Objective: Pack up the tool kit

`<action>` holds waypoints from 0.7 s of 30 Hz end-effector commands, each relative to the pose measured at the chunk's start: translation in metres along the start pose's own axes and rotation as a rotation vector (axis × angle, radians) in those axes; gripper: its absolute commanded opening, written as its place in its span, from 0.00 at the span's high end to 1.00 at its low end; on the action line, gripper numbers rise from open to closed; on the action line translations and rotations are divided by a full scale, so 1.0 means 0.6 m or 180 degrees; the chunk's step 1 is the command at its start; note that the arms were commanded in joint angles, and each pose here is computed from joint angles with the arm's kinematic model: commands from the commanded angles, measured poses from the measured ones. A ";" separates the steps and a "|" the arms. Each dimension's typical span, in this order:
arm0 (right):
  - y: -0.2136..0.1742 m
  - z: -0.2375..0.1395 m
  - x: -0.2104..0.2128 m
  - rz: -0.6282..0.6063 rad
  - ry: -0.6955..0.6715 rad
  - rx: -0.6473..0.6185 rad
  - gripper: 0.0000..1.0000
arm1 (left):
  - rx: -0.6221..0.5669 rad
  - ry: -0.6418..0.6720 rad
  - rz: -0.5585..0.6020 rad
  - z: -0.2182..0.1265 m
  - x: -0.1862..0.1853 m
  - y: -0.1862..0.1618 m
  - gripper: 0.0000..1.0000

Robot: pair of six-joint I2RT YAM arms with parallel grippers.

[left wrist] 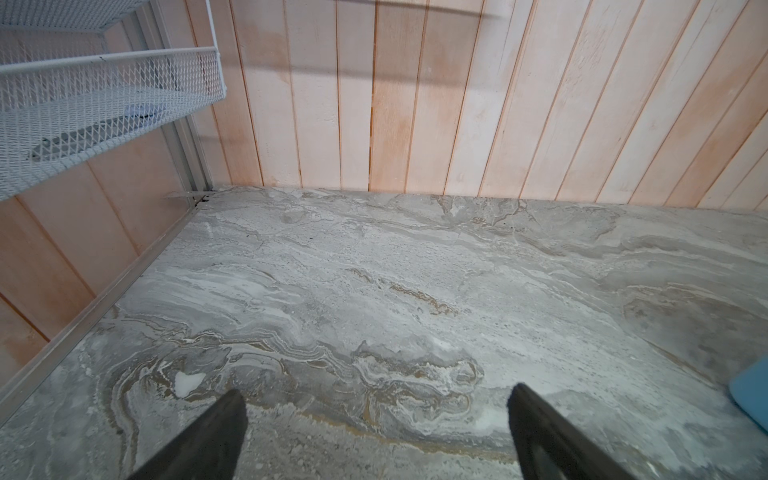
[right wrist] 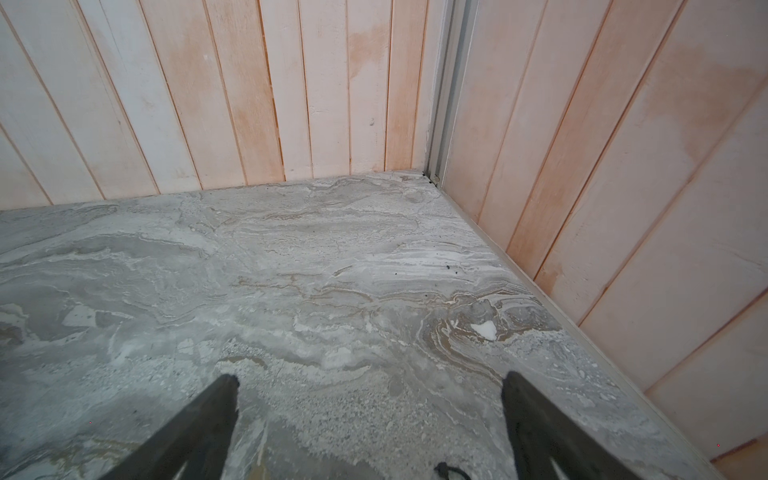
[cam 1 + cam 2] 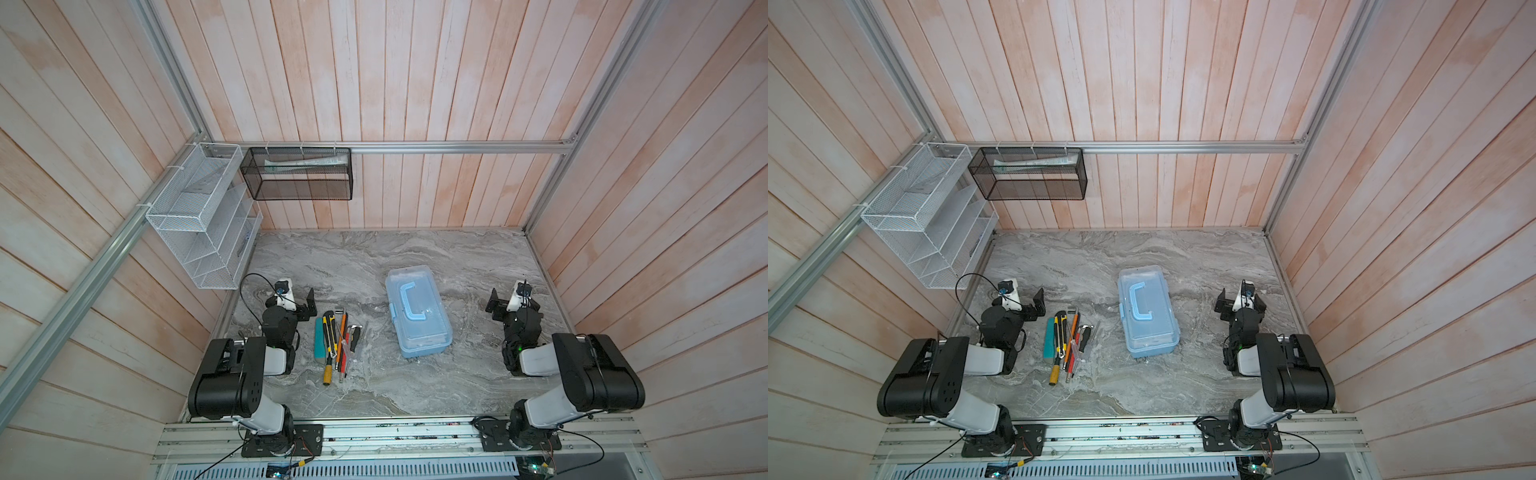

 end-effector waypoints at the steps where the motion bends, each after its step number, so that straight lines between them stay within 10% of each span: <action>1: 0.015 0.005 -0.002 0.0054 0.0013 -0.0069 0.02 | -0.0064 -0.0046 0.0042 0.003 -0.006 0.013 0.00; 10: 0.085 0.061 0.000 -0.0008 0.0141 0.0358 0.03 | 0.0481 0.0252 -0.0148 0.053 -0.006 0.064 0.00; 21: 0.243 -0.022 0.190 -0.0538 0.1660 0.1152 0.10 | 0.1477 -0.0732 -0.1072 -0.008 -0.186 0.034 0.00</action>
Point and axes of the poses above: each gripper's point midway between its finger pads, its own z axis out along the fingers, its own x axis along the line the jaws close on, y = z × x, the point moved 1 cm from there along -z, back along the fingers, and after that the axes turned 14 degrees about -z, right-handed, at the moved point
